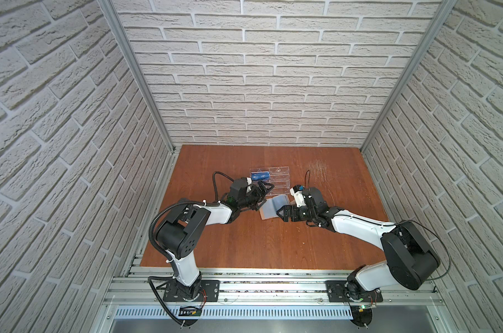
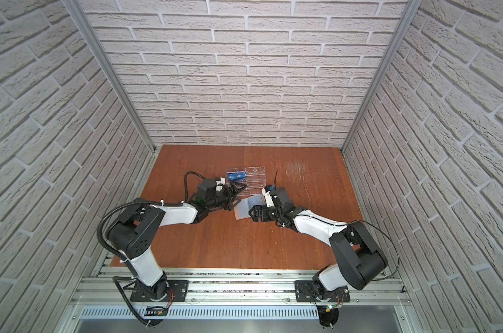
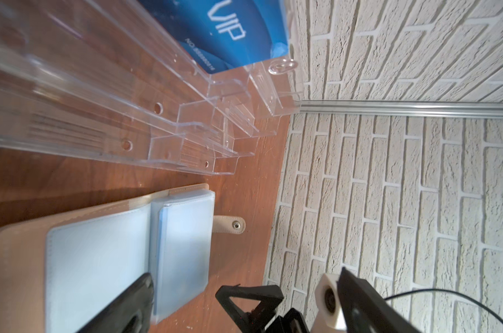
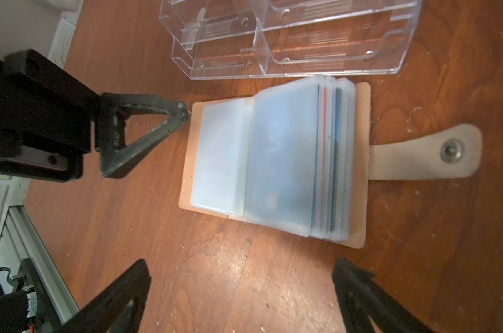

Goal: Take the credit cards out of the card holder
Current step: Flip over the card slot in the card holder, then take out the credit card from the card slot.

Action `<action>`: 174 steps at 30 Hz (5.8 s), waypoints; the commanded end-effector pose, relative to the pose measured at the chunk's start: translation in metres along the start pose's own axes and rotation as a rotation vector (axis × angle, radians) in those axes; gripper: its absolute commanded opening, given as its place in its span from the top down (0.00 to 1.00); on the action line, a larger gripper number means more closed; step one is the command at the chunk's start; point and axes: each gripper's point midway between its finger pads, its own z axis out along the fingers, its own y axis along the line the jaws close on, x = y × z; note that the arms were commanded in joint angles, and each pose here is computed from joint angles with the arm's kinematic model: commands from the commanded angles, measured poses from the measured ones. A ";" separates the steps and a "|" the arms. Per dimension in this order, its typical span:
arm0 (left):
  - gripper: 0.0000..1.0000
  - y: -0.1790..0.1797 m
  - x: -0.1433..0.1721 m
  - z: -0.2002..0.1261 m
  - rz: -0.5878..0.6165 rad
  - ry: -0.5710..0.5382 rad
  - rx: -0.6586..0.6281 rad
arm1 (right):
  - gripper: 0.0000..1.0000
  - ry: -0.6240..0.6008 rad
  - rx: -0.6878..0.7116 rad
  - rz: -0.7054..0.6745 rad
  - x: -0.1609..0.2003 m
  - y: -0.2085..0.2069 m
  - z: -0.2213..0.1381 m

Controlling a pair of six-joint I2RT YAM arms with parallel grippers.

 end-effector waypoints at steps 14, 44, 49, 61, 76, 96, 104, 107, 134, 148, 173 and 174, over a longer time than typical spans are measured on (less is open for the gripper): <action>0.02 0.049 -0.011 0.018 -0.137 -0.120 0.001 | 0.00 -0.113 -0.129 0.012 -0.035 0.021 -0.001; 0.02 0.061 -0.007 0.008 -0.144 -0.135 -0.027 | 0.02 -0.062 -0.142 0.096 -0.023 0.000 0.017; 0.02 0.060 -0.008 0.007 -0.141 -0.138 -0.026 | 0.02 -0.052 -0.146 0.104 -0.021 -0.002 0.017; 0.02 0.062 -0.008 0.002 -0.145 -0.141 -0.030 | 0.02 -0.034 -0.175 0.110 -0.015 0.000 0.020; 0.02 0.060 -0.007 0.002 -0.141 -0.140 -0.033 | 0.03 -0.119 -0.214 0.035 -0.027 0.015 -0.002; 0.02 0.063 -0.006 -0.003 -0.143 -0.142 -0.032 | 0.03 -0.042 -0.216 0.082 -0.017 0.010 0.020; 0.02 0.061 -0.007 -0.004 -0.144 -0.146 -0.022 | 0.03 -0.039 -0.233 0.080 -0.016 0.014 0.020; 0.02 0.062 -0.007 -0.004 -0.146 -0.148 -0.024 | 0.03 -0.038 -0.232 0.064 -0.016 0.017 0.020; 0.02 0.015 -0.012 -0.039 -0.079 -0.153 0.047 | 0.10 -0.051 -0.160 -0.004 -0.020 0.019 0.009; 0.02 -0.043 -0.002 -0.012 0.030 -0.086 0.070 | 0.12 -0.107 0.032 0.060 -0.036 -0.030 -0.002; 0.02 0.011 0.022 0.036 0.005 -0.006 -0.001 | 0.44 0.020 0.039 0.153 -0.018 -0.051 0.037; 0.02 0.013 0.023 0.035 0.004 -0.006 -0.001 | 0.45 0.023 0.037 0.154 -0.018 -0.051 0.037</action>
